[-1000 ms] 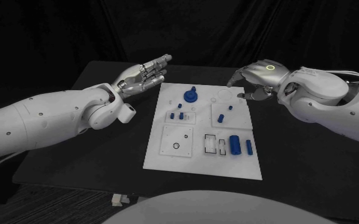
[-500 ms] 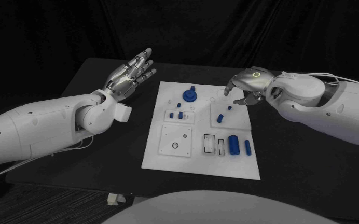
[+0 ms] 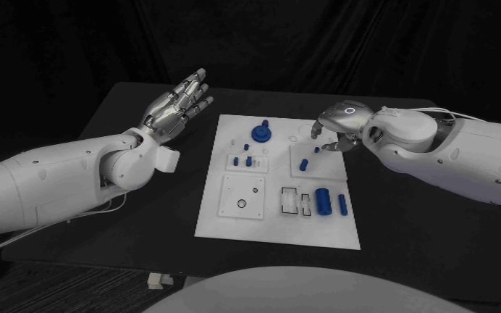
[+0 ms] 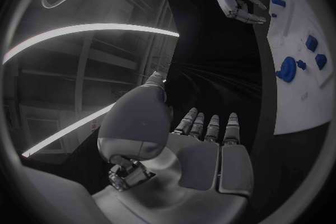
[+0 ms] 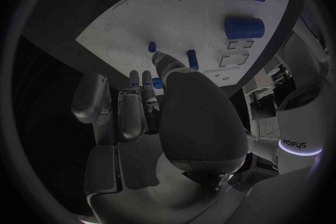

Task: Assemble the parts on the task board

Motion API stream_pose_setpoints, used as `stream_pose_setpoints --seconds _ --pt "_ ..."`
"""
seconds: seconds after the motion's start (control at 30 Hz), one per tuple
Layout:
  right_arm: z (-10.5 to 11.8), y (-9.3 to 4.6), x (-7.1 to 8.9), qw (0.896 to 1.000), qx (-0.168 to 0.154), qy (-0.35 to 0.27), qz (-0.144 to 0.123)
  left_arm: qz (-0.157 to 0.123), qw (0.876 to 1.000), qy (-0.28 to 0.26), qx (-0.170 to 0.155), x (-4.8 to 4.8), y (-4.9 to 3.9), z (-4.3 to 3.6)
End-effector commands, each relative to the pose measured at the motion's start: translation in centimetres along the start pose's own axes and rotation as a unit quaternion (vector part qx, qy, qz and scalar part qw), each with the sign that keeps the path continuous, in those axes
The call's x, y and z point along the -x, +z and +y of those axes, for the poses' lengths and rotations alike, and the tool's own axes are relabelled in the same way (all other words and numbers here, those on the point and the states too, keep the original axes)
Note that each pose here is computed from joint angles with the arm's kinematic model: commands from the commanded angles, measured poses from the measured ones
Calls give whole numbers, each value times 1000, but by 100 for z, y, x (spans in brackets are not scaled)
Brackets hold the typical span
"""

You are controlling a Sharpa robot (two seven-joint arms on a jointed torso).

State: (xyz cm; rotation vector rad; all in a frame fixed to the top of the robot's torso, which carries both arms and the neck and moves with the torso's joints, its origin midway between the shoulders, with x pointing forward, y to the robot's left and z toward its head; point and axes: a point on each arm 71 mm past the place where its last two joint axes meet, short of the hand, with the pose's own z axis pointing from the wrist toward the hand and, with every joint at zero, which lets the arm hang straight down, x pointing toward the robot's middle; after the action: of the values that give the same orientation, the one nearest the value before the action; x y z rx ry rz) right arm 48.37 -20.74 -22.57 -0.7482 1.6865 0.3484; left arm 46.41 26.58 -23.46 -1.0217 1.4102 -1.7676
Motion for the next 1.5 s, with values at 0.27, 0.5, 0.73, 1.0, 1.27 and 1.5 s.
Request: stream_pose_setpoints --seconds 0.27,0.5,0.73,1.0,1.27,1.5 --pt "4 19 -129 1000 2 7 0 16 995 2 -103 -36 -5 -132" --pt "11 39 -195 1000 2 14 -1 15 995 3 -98 -28 -6 -124" --pt "13 62 -236 1000 2 20 -1 16 995 3 -94 -18 0 -115" --pt "34 84 -276 1000 7 26 -2 22 996 -2 -83 -20 10 -91" --pt "47 93 -307 999 10 32 -2 24 997 -5 -76 -11 13 -71" --pt "53 111 -325 999 13 34 1 27 997 -7 -72 -13 20 -54"
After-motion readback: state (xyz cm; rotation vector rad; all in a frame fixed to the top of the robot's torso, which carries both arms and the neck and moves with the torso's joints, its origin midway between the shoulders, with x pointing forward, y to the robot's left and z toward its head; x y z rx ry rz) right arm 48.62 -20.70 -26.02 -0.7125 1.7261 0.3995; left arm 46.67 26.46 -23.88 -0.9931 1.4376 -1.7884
